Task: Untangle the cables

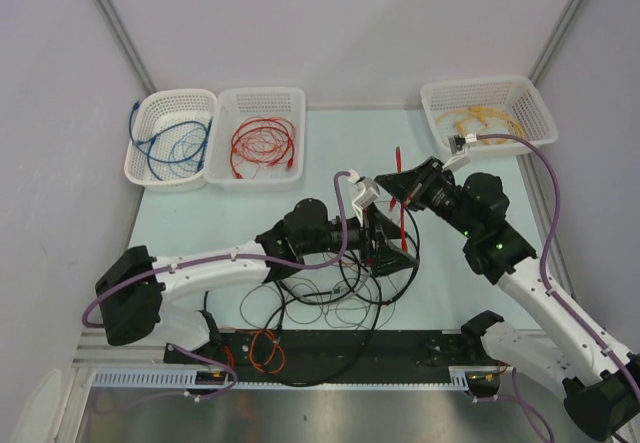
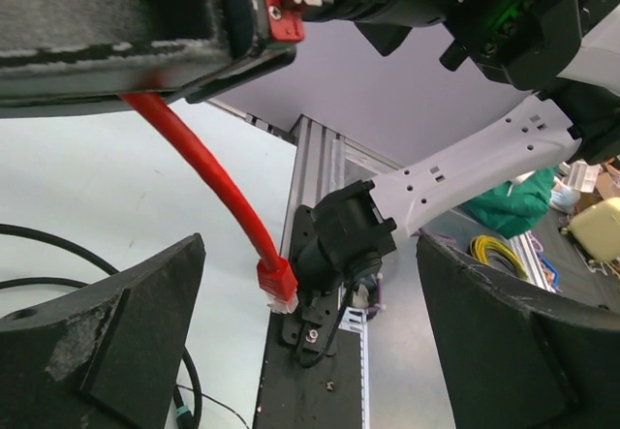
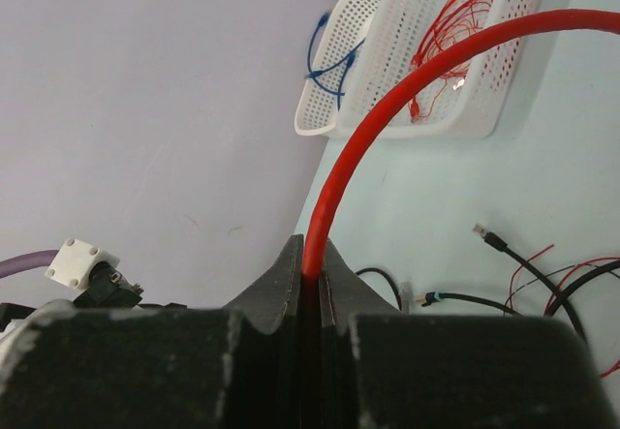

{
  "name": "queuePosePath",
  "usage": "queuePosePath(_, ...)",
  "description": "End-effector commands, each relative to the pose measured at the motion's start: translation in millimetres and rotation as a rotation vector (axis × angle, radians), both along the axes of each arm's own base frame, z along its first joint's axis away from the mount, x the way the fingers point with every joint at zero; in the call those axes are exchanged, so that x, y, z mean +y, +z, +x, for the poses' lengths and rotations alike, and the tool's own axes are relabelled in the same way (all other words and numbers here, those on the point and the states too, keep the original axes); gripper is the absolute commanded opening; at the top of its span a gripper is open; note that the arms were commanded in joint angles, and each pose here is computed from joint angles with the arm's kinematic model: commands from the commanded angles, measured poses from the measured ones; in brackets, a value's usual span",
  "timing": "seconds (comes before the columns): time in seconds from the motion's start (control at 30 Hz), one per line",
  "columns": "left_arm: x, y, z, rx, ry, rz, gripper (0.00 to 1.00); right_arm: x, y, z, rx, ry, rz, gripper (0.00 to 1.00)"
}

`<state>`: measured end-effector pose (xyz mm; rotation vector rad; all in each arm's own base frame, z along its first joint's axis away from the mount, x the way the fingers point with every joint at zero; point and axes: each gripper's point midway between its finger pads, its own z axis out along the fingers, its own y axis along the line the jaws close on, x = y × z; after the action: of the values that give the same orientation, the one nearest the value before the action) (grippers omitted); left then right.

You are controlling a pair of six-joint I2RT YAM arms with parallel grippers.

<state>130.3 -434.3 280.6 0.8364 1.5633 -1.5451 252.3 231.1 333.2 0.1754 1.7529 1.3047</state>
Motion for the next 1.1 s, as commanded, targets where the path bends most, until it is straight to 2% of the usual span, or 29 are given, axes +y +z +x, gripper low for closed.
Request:
queuePosePath(0.0,-0.2,16.6,6.5,-0.008,0.039,-0.065,0.91,-0.7,32.2,-8.4,-0.079,0.019,0.03,0.0)
queuePosePath(0.03,-0.9,17.1,6.0,-0.009,0.035,-0.066,0.81,-0.5,30.0,-8.5,-0.074,0.019,0.026,0.0)
queuePosePath(0.07,-1.8,16.1,4.9,-0.01,0.026,-0.064,0.75,-0.1,29.6,-9.2,-0.073,0.023,0.025,0.0)
queuePosePath(0.1,-1.8,16.5,4.7,-0.012,0.021,-0.067,0.62,0.4,30.3,-9.8,-0.075,0.026,0.024,0.0)
queuePosePath(0.2,-4.4,14.3,3.7,-0.001,0.009,-0.07,0.44,-0.1,29.7,-10.9,-0.078,0.028,0.019,0.0)
queuePosePath(0.23,-4.9,14.1,4.6,0.001,0.008,-0.071,0.33,-0.6,29.5,-11.5,-0.078,0.028,0.017,0.0)
queuePosePath(0.37,-7.8,15.2,2.1,0.004,-0.016,-0.068,0.07,-1.9,29.8,-13.8,-0.082,0.029,0.011,0.0)
queuePosePath(0.4,-7.9,15.2,1.9,0.005,-0.017,-0.066,0.0,-1.5,28.4,-14.2,-0.078,0.032,0.009,0.06)
queuePosePath(0.43,-6.7,16.7,1.9,0.003,-0.014,-0.065,0.0,-1.7,28.7,-14.8,-0.081,0.034,0.006,0.19)
queuePosePath(0.47,-5.5,18.6,2.0,-0.003,-0.01,-0.065,0.0,-3.0,29.9,-14.8,-0.088,0.028,0.005,0.4)
queuePosePath(0.5,-3.6,20.7,3.6,-0.009,0.001,-0.063,0.0,-5.8,22.0,-15.8,-0.063,0.018,-0.018,0.74)
queuePosePath(0.53,2.1,25.2,2.9,-0.016,0.011,-0.059,0.0,-11.9,24.8,-16.0,-0.073,-0.013,-0.02,0.9)
queuePosePath(0.57,5.8,24.6,4.4,-0.032,0.024,-0.048,0.0,-16.3,25.8,-16.6,-0.079,-0.031,-0.025,1.0)
queuePosePath(0.67,28.9,25.1,12.9,-0.054,0.107,-0.011,0.0,-32.6,25.3,-18.9,-0.1,-0.089,-0.077,1.0)
queuePosePath(0.83,85.1,20.0,57.4,-0.021,0.329,0.045,0.0,-50.1,9.6,-24.6,-0.097,-0.128,-0.183,1.0)
queuePosePath(0.93,117.8,40.4,81.4,-0.032,0.443,0.029,0.0,-59.9,-1.2,-26.9,-0.074,-0.161,-0.23,1.0)
queuePosePath(1.03,135.9,74.5,92.4,-0.105,0.502,0.014,0.0,-70.1,-5.1,-28.0,-0.065,-0.206,-0.255,1.0)
queuePosePath(1.07,140.2,98.0,94.1,-0.164,0.516,-0.005,0.0,-73.0,-5.6,-28.2,-0.068,-0.217,-0.263,1.0)
